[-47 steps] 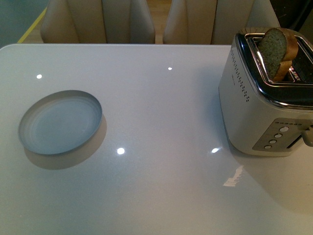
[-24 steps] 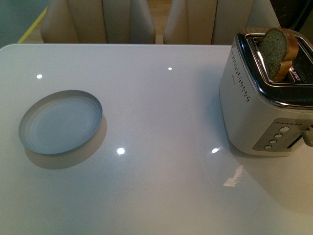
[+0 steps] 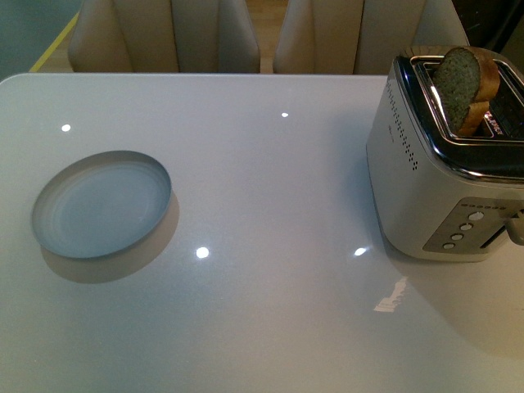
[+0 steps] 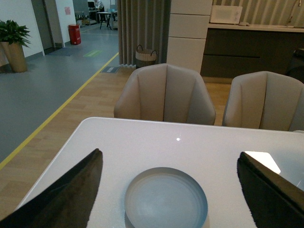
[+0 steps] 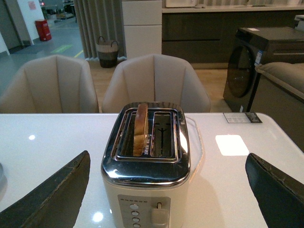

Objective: Left arm holds plate, right arm toasts bread

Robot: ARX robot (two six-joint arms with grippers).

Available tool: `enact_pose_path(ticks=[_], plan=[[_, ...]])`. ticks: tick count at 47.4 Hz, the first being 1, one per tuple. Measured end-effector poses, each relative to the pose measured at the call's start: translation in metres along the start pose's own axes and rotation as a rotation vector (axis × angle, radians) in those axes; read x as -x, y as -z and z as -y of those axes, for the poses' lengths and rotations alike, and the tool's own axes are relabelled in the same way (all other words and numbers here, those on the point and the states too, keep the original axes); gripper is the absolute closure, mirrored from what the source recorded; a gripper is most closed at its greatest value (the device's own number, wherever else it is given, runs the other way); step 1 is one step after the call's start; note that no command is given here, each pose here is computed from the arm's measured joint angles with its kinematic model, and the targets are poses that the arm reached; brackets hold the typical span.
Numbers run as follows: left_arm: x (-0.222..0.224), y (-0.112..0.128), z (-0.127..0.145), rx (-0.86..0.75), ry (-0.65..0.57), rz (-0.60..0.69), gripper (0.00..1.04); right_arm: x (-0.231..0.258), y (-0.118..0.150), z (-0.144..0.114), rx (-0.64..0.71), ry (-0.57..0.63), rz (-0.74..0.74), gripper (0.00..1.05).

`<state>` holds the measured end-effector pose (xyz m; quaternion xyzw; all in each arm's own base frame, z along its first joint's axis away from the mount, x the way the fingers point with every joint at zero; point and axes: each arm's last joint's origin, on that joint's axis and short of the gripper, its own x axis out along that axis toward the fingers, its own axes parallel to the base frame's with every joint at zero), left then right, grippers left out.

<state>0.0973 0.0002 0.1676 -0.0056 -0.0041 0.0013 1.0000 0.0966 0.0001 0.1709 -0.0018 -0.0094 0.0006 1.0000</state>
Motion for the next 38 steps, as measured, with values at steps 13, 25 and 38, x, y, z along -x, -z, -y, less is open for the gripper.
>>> enact_pose_path(ticks=[13, 25, 38], plan=[[0.0, 0.0, 0.0, -0.001, 0.0, 0.0, 0.07, 0.0, 0.0, 0.0, 0.0, 0.0, 0.0, 0.09], [0.0, 0.0, 0.0, -0.001, 0.0, 0.0, 0.07, 0.0, 0.0, 0.0, 0.0, 0.0, 0.0, 0.09], [0.0, 0.0, 0.0, -0.001, 0.0, 0.0, 0.07, 0.0, 0.0, 0.0, 0.0, 0.0, 0.0, 0.09]])
